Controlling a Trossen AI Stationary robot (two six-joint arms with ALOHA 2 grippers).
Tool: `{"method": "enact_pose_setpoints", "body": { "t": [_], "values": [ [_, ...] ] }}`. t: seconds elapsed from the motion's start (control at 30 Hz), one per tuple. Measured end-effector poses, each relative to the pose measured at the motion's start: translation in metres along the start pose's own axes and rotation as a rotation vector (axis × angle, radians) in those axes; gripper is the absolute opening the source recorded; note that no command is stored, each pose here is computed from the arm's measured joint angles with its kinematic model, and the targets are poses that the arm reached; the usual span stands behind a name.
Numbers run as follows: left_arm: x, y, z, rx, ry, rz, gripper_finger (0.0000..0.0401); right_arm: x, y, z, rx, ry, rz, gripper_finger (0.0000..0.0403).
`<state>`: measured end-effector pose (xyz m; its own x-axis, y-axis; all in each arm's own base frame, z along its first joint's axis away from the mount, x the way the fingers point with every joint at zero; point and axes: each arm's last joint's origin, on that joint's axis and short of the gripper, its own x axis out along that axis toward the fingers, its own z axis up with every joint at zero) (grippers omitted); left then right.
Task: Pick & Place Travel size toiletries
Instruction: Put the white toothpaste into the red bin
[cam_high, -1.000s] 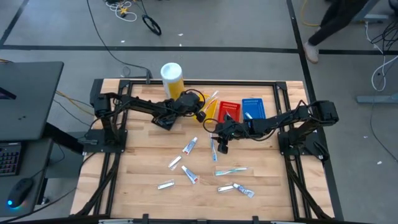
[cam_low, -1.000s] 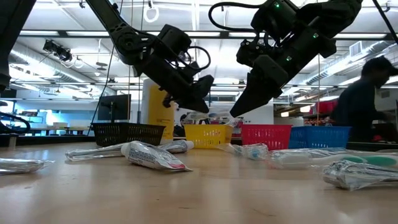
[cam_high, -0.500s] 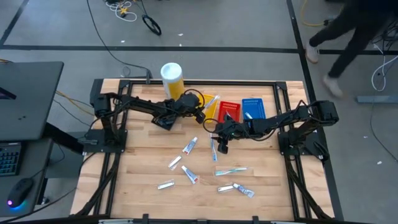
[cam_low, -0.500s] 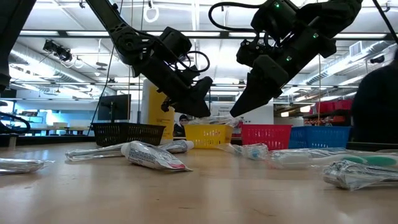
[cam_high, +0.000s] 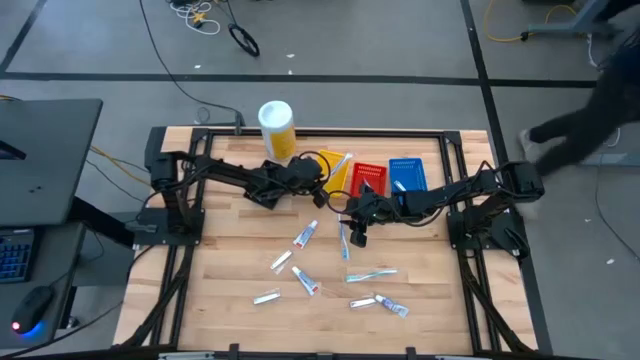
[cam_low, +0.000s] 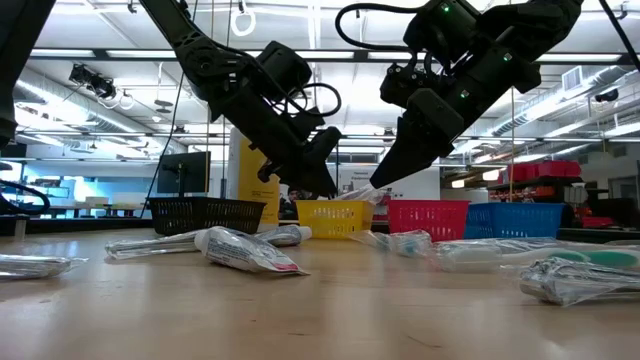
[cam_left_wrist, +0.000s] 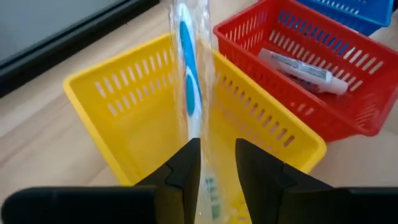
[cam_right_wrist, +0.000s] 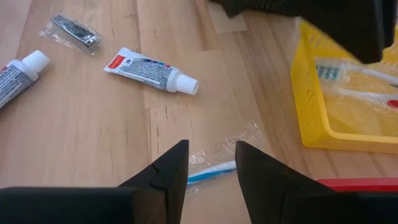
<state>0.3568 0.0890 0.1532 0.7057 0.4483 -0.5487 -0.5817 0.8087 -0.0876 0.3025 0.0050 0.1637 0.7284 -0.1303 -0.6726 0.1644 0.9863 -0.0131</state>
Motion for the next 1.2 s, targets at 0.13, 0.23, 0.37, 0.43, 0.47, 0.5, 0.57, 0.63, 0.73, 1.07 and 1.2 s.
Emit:
{"method": "enact_pose_setpoints", "body": {
  "t": [0.13,0.23,0.37,0.43,0.47,0.5,0.57,0.63,0.73,1.07,1.2],
  "values": [
    [-0.011,-0.001,0.011,-0.010,-0.028,-0.039,0.0103,0.000,0.000,0.000,0.000,0.001,0.004,0.0140],
    [-0.024,-0.003,0.019,-0.011,-0.017,-0.108,0.0104,0.000,0.001,0.000,0.000,0.003,0.026,0.0140],
    [-0.050,-0.003,0.029,0.003,0.042,-0.179,0.0104,0.000,0.001,0.000,0.000,0.004,0.035,0.0140],
    [-0.064,-0.002,0.031,0.022,0.078,-0.184,0.0105,0.000,0.002,0.000,-0.001,0.008,0.056,0.0140],
    [-0.071,-0.003,0.033,0.036,0.083,-0.188,0.0105,0.000,0.003,0.000,-0.001,0.010,0.073,0.0140],
    [-0.079,-0.003,0.033,0.049,0.102,-0.183,0.0105,0.000,0.004,-0.001,0.004,0.013,0.094,0.0140],
    [-0.091,-0.005,0.035,0.064,0.100,-0.174,0.0105,-0.001,0.008,0.000,0.007,0.010,0.131,0.0140],
    [-0.101,-0.007,0.036,0.085,0.099,-0.157,0.0105,-0.002,0.013,-0.001,-0.010,0.013,0.144,0.0140],
    [-0.110,-0.010,0.036,0.136,0.087,-0.140,0.0105,-0.009,0.028,-0.006,-0.028,0.070,0.175,0.0140],
    [-0.114,-0.011,0.033,0.089,0.092,-0.075,0.0105,-0.077,0.122,-0.013,0.098,0.465,0.337,0.0140],
    [-0.114,-0.011,0.034,0.082,0.087,-0.072,0.0105,-0.094,0.148,-0.033,0.157,0.528,0.317,0.0140]
  ]
}}
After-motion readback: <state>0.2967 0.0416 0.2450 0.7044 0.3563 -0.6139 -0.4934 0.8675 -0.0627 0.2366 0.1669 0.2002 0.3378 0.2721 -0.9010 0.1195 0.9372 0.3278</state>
